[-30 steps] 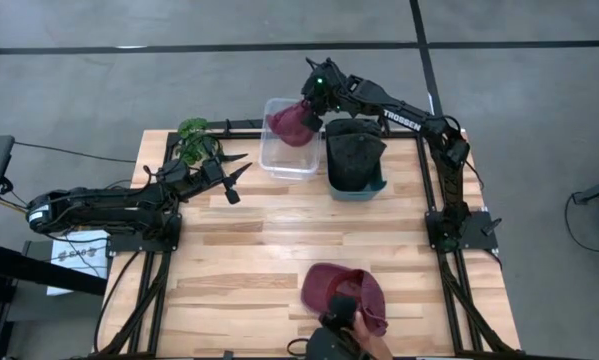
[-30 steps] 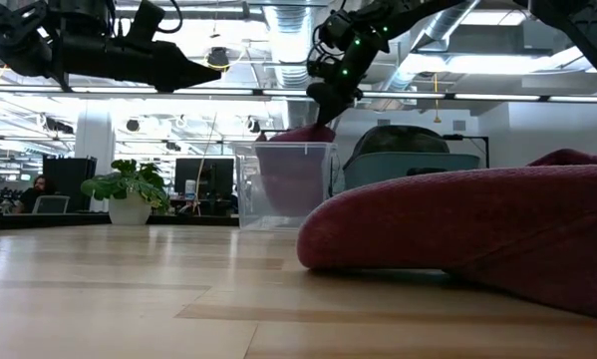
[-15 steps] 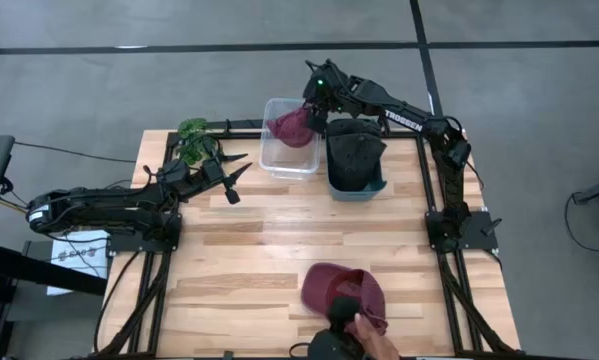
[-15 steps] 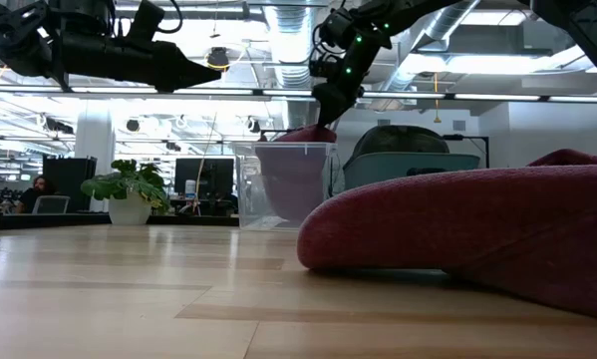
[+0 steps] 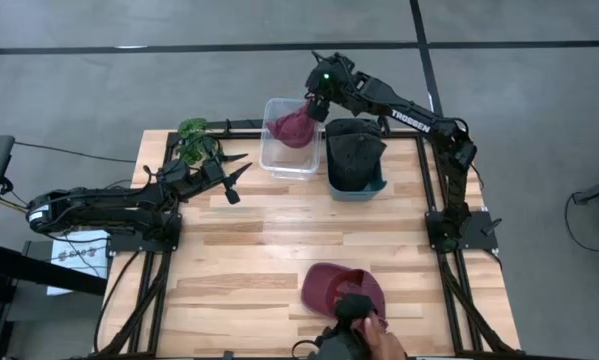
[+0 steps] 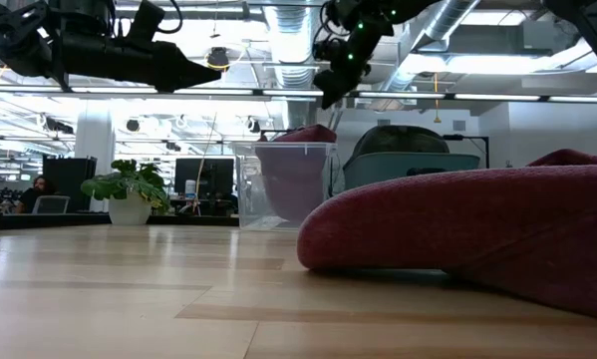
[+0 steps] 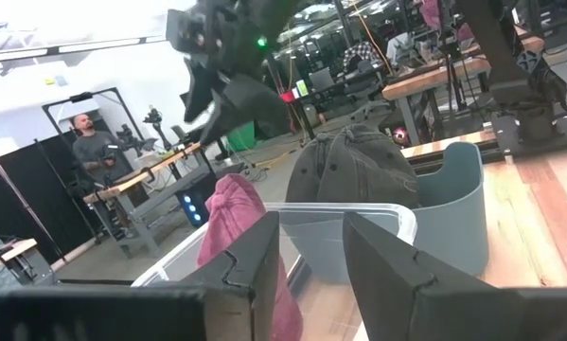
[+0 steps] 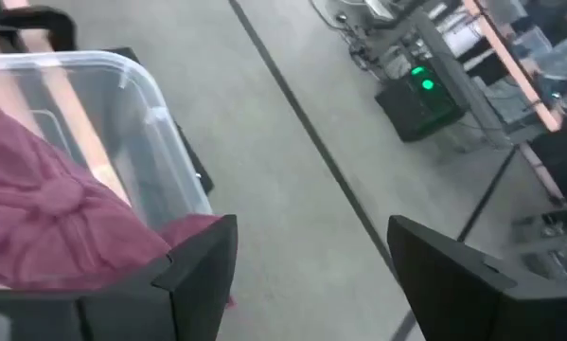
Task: Pick & Place hat
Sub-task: Put the red cap into the transparent bin
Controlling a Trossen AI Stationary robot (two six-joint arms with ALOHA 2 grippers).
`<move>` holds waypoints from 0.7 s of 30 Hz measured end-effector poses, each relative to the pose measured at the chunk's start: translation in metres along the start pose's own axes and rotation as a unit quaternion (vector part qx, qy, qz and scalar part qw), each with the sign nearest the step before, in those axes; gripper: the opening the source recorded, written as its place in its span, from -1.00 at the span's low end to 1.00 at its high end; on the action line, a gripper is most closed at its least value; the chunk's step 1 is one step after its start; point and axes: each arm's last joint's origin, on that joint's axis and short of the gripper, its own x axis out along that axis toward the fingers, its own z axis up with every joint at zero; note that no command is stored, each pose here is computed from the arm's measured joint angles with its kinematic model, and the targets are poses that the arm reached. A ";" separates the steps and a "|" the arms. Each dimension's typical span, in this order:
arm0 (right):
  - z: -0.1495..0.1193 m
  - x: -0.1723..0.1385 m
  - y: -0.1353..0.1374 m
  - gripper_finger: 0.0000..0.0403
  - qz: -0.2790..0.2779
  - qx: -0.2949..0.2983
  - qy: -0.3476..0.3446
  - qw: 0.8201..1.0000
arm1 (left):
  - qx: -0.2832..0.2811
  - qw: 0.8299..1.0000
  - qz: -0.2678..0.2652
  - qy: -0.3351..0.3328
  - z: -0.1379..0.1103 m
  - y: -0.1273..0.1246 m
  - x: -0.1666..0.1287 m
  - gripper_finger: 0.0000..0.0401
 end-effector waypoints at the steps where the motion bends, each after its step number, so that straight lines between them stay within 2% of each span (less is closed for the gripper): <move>1: 0.002 -0.002 -0.002 0.32 -0.014 0.005 -0.004 1.000 | 0.000 1.000 0.000 0.000 0.000 0.000 0.000 -0.41; 4: 0.002 -0.014 -0.011 0.32 -0.030 0.010 -0.007 0.999 | 0.000 1.000 -0.001 0.000 0.000 0.000 0.000 -0.41; 6: 0.002 -0.025 -0.015 0.32 -0.021 0.008 -0.008 1.000 | -0.011 1.000 -0.002 -0.001 0.000 0.000 0.000 -0.41; 9: -0.004 -0.042 -0.014 0.32 0.036 -0.023 0.003 0.999 | -0.035 0.999 -0.006 -0.003 0.000 0.000 0.000 -0.41; 12: -0.012 -0.062 -0.005 0.32 0.124 -0.063 0.024 0.990 | -0.063 0.998 -0.015 -0.006 0.000 -0.001 0.000 -0.41; 14: -0.017 -0.075 0.002 0.32 0.203 -0.076 0.031 0.976 | -0.077 0.996 -0.034 -0.013 0.001 -0.002 0.000 -0.41; 17: -0.024 -0.094 0.017 0.32 0.329 -0.074 0.046 0.940 | -0.089 0.991 -0.097 -0.037 0.003 -0.005 -0.001 -0.41; 21: -0.028 -0.112 0.040 0.32 0.437 -0.059 0.086 0.893 | -0.108 0.975 -0.185 -0.066 0.005 -0.010 -0.002 -0.41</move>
